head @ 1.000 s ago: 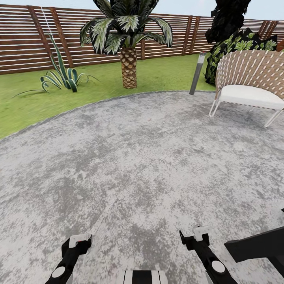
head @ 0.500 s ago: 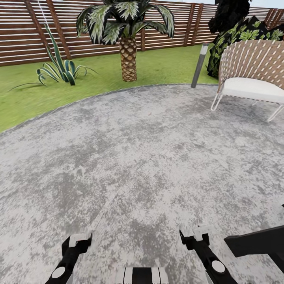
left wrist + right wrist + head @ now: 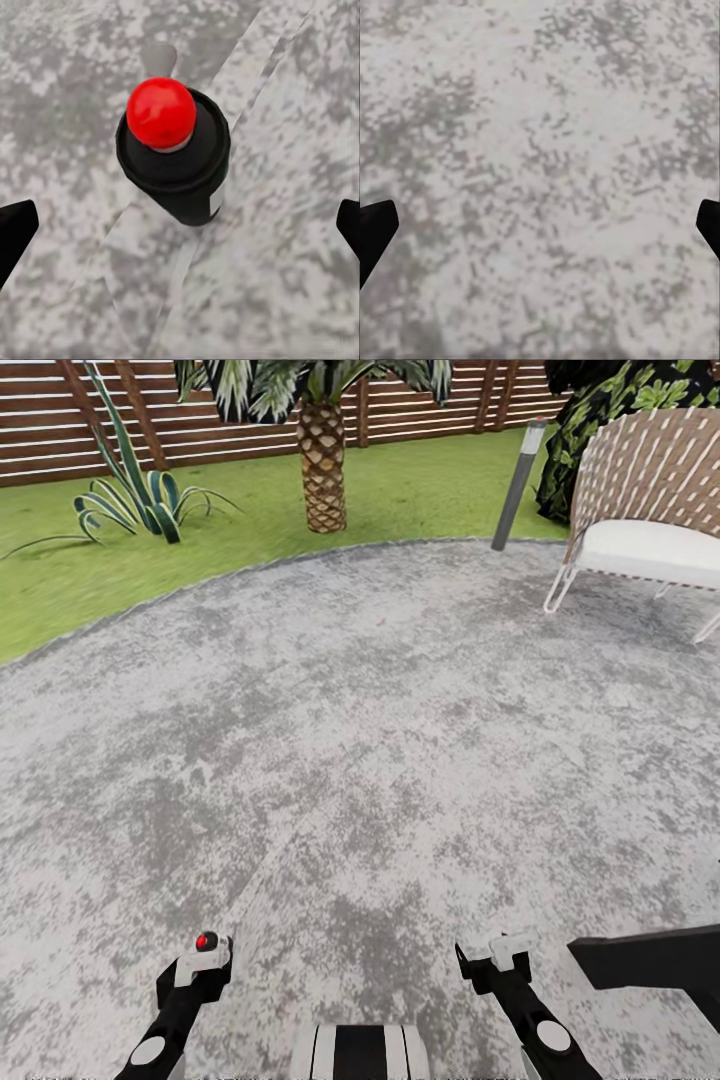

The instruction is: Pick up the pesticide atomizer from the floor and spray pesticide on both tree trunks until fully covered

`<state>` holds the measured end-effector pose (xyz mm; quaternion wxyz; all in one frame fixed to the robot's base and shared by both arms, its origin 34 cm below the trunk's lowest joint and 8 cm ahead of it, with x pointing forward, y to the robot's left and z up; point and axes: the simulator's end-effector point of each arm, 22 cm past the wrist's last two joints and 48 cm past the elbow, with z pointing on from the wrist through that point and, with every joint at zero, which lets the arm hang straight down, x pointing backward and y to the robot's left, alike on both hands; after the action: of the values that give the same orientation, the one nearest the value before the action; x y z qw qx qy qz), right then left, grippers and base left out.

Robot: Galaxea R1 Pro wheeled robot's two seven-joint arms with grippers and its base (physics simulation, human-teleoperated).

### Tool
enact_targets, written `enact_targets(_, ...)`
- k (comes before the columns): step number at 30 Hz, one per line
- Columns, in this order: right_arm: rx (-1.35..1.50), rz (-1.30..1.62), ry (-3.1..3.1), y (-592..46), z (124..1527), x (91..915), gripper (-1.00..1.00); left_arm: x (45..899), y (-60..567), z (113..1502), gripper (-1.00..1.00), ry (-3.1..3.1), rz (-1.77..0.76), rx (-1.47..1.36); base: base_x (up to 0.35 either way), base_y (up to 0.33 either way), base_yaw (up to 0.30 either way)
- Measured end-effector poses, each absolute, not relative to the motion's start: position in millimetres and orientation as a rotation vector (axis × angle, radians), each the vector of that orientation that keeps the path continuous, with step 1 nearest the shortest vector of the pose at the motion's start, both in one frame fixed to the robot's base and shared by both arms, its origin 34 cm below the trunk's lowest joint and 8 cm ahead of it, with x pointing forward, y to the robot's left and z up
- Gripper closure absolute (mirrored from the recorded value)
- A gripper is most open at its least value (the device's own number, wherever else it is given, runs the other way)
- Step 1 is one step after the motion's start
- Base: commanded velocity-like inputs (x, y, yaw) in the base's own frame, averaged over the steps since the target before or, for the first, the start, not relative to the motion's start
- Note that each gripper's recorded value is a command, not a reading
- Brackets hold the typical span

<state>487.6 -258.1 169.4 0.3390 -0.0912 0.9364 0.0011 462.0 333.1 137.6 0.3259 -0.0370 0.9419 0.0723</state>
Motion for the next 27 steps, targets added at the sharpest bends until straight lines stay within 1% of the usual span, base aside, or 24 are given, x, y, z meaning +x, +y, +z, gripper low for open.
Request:
enact_targets(12,-0.24,0.006,2.452,-257.6,163.8,483.0,-1.0,456.4,335.5,132.3,-1.0,2.483,0.195,-0.097,0.001,0.0,0.0)
enact_targets(27,-0.24,0.005,2.452,-257.7,163.7,482.6,-1.0,456.4,334.9,132.4,-1.0,2.482,0.194,-0.098,0.059,0.0,0.0)
